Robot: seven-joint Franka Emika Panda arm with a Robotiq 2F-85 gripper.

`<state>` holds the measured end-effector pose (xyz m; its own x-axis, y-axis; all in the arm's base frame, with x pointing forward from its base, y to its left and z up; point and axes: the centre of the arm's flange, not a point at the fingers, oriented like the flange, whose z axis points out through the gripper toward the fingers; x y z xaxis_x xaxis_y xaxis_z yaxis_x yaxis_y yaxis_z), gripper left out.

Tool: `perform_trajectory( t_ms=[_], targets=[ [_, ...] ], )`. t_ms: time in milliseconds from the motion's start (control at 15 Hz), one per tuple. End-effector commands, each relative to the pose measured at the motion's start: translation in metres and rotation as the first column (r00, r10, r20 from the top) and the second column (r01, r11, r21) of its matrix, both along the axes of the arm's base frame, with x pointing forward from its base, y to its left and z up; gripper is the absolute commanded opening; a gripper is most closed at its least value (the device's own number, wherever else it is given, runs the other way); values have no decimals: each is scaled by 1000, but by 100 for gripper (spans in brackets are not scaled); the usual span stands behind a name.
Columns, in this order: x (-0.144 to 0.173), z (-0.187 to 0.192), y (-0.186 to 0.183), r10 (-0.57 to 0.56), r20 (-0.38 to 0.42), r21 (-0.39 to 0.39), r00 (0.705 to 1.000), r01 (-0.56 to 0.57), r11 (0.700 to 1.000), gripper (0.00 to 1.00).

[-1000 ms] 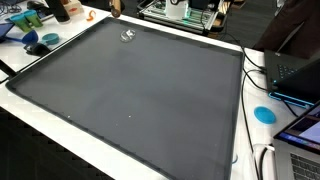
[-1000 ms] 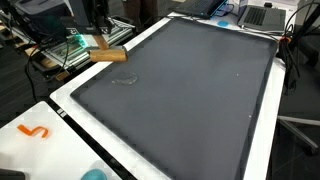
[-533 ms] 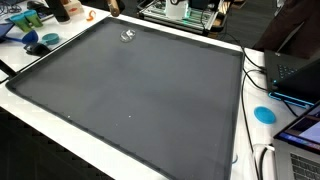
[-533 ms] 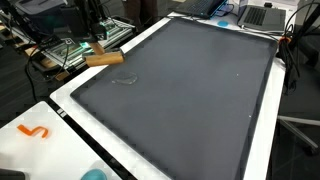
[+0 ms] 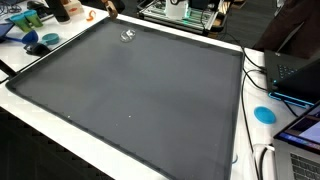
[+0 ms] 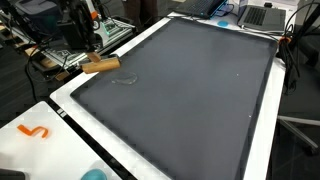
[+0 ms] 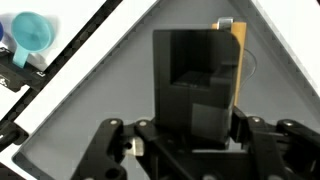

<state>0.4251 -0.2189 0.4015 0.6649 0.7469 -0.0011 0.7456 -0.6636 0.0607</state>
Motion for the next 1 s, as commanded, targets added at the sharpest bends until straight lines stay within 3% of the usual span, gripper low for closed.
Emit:
perform_trajectory(
  t_ms=[0, 933],
  targets=[
    [2, 0, -19, 47, -7, 32, 999, -47, 998, 25],
    [-4, -5, -38, 150, -4, 42, 989, -150, 988, 25]
  ],
)
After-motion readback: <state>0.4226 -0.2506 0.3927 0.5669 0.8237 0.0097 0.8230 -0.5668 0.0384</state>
